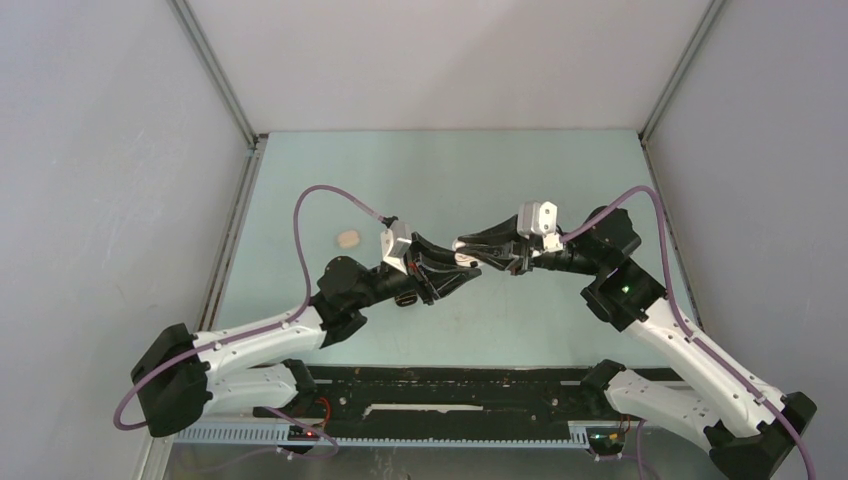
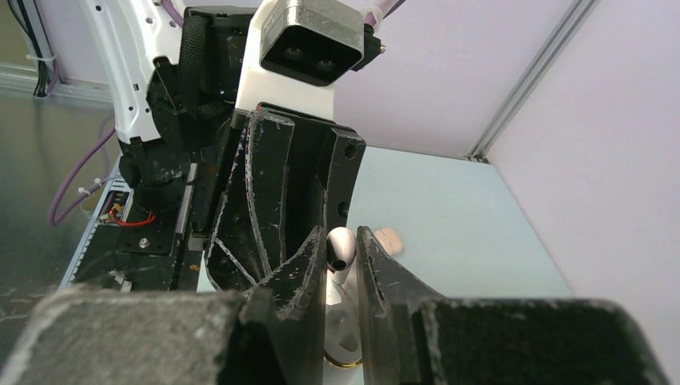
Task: Insert the wireless bluetooth earbuds into the charging case
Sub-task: Insert the left earbud into the left side groove of the charging case.
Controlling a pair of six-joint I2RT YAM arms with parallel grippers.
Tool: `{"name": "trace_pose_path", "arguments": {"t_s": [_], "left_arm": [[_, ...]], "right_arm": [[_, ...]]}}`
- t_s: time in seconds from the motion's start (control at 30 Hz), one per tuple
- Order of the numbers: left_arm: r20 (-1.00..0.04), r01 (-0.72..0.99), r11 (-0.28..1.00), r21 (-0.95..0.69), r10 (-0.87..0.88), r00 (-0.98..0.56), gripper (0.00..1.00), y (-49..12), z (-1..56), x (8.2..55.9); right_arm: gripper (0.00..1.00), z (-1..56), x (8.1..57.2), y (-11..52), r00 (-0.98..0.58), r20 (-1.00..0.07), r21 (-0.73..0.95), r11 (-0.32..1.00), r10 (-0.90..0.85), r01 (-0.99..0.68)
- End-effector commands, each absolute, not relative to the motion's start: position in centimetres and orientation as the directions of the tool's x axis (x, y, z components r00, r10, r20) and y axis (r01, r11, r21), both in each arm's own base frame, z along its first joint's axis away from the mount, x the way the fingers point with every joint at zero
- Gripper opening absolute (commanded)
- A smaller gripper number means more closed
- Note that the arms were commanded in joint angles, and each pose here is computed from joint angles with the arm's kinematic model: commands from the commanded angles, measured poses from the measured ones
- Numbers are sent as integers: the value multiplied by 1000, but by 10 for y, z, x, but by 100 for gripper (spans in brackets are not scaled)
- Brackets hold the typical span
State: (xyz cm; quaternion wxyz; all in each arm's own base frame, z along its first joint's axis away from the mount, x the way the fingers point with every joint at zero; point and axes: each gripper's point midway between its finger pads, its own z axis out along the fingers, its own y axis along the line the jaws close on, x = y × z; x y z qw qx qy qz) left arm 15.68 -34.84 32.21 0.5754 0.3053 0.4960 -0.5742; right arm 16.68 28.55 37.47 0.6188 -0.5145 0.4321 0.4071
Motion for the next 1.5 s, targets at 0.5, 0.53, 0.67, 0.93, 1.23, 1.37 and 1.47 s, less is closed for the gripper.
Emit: {"name": "trace_pose_path", "arguments": {"t_s": [0.5,0.53,0.67,0.93,1.23,1.37,1.47], "left_arm": [[-893,975,160,-153,-444,-67,0,-338,360,152],[-893,976,158,-151,-444,-66,0,-338,360,152],[-895,975,160,-154,-441,-69,0,-338,358,153],[-896,972,172,-158,-439,-68,0,-339,356,156],[-898,972,169,-163,-433,-76,0,-341,353,156],[-897,972,170,-160,-436,-72,0,-340,355,156],[-896,973,172,-157,-438,-67,0,-339,355,156]], "right_arm": [[0,375,165,283,303,-952,-293,143,52,-945],[0,376,167,283,301,-952,-290,155,52,-944],[0,383,169,282,306,-949,-291,168,71,-942],[0,393,157,282,291,-953,-280,121,83,-952],[0,396,149,283,284,-954,-277,88,96,-957],[0,393,150,283,287,-954,-280,89,81,-956],[0,388,153,284,284,-957,-277,93,63,-956]]}}
